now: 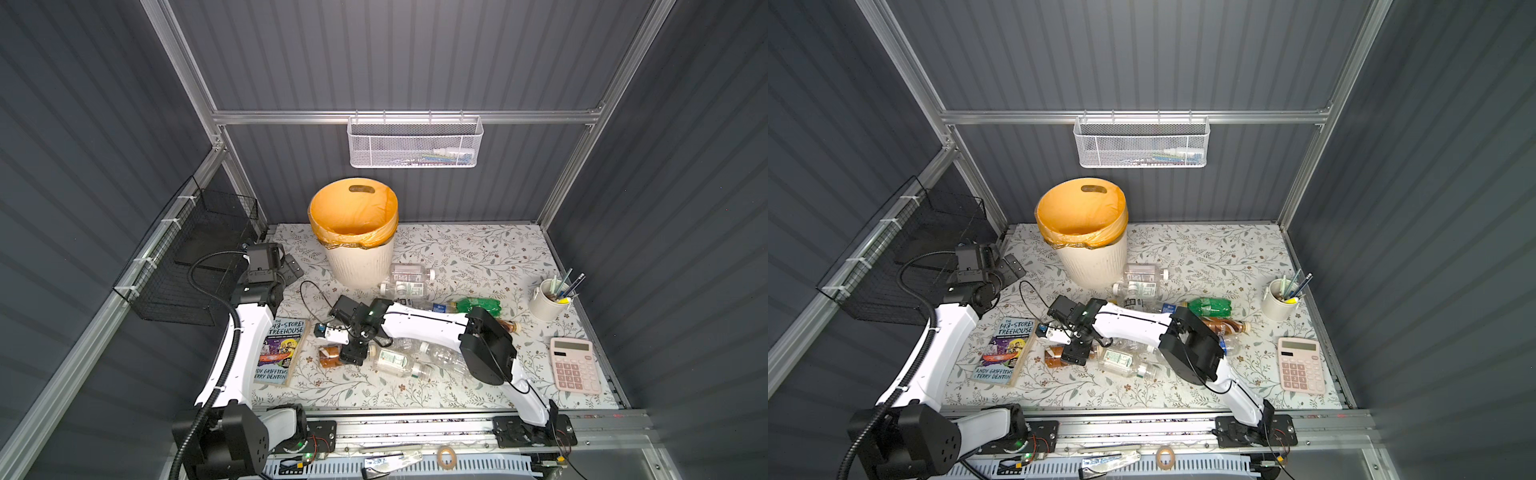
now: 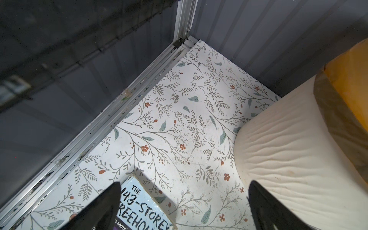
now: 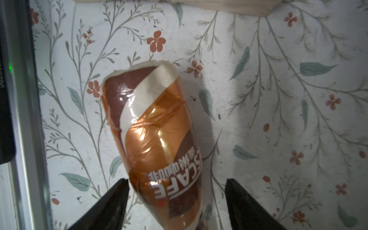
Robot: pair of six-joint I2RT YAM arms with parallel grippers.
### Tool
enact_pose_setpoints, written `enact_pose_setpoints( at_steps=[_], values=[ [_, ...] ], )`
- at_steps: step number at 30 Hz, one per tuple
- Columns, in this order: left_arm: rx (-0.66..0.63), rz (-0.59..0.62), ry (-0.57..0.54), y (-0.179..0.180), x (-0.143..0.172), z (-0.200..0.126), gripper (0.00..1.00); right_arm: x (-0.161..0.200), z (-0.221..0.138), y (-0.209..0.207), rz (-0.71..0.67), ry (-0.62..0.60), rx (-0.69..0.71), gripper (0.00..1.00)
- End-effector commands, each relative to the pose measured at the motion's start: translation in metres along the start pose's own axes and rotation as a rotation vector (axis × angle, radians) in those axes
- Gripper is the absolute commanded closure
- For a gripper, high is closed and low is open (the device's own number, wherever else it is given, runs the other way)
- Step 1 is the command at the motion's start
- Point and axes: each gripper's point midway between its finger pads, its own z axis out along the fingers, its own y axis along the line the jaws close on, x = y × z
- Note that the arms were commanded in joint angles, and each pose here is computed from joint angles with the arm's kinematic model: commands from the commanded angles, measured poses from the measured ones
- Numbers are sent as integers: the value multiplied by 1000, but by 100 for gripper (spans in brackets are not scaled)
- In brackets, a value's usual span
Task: Throw the plastic bottles in the bin
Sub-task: Pick up the plastic bottle from the middle-left of the table.
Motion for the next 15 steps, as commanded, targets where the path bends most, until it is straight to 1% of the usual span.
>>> enact_pose_setpoints(
  at_steps=[1, 4, 8, 10, 12, 15],
  values=[
    [8, -16, 14, 2, 5, 0, 0, 9, 10, 1, -36, 69, 26, 25],
    [7, -22, 16, 3, 8, 1, 0, 7, 13, 2, -37, 60, 23, 27],
    [7, -27, 17, 3, 8, 1, 0, 0, 12, 3, -40, 34, 18, 32],
    [7, -27, 17, 3, 8, 1, 0, -5, 8, 3, -38, 14, 19, 37],
    [7, -28, 13, 3, 6, 0, 0, -14, -2, 1, -33, -21, 34, 44],
    [5, -29, 6, 4, 4, -2, 0, -27, -26, -3, -22, -104, 65, 51]
  ],
)
